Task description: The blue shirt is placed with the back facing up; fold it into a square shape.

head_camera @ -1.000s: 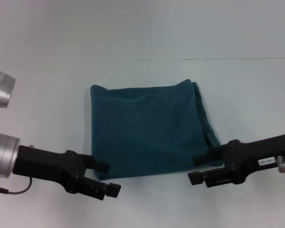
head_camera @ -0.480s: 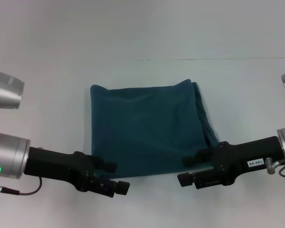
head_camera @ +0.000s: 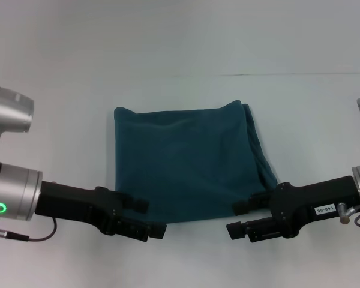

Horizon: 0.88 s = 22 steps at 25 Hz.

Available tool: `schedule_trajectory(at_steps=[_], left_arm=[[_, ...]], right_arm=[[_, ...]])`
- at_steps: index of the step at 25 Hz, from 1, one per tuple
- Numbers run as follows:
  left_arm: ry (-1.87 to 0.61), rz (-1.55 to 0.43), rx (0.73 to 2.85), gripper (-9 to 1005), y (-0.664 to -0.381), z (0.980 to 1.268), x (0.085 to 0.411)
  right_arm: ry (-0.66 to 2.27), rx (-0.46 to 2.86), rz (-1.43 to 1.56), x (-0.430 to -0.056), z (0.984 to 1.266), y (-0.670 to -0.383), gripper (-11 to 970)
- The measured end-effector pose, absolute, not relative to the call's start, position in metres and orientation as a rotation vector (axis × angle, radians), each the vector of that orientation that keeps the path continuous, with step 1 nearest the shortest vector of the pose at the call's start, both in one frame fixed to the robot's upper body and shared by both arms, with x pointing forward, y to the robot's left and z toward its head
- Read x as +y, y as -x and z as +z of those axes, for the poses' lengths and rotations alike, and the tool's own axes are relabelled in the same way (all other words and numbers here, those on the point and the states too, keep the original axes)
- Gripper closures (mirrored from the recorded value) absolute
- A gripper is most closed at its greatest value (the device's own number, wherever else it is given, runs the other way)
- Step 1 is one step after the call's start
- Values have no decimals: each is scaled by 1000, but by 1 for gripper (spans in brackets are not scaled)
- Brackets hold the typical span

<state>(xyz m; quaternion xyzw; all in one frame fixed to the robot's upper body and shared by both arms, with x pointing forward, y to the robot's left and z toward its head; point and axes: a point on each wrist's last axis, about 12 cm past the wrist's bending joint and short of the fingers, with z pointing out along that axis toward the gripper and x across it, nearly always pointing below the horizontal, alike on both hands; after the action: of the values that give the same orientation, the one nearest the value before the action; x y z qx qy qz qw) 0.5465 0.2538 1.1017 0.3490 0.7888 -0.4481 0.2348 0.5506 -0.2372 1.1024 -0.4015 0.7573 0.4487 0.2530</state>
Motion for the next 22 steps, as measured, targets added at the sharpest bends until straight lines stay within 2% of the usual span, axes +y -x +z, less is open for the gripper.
schedule_trajectory(at_steps=[22], left_arm=[[-1013,-1209,2124,49,-547,1102,249]], right_arm=[[1089,2056,1207,-240,1105,-553,276]])
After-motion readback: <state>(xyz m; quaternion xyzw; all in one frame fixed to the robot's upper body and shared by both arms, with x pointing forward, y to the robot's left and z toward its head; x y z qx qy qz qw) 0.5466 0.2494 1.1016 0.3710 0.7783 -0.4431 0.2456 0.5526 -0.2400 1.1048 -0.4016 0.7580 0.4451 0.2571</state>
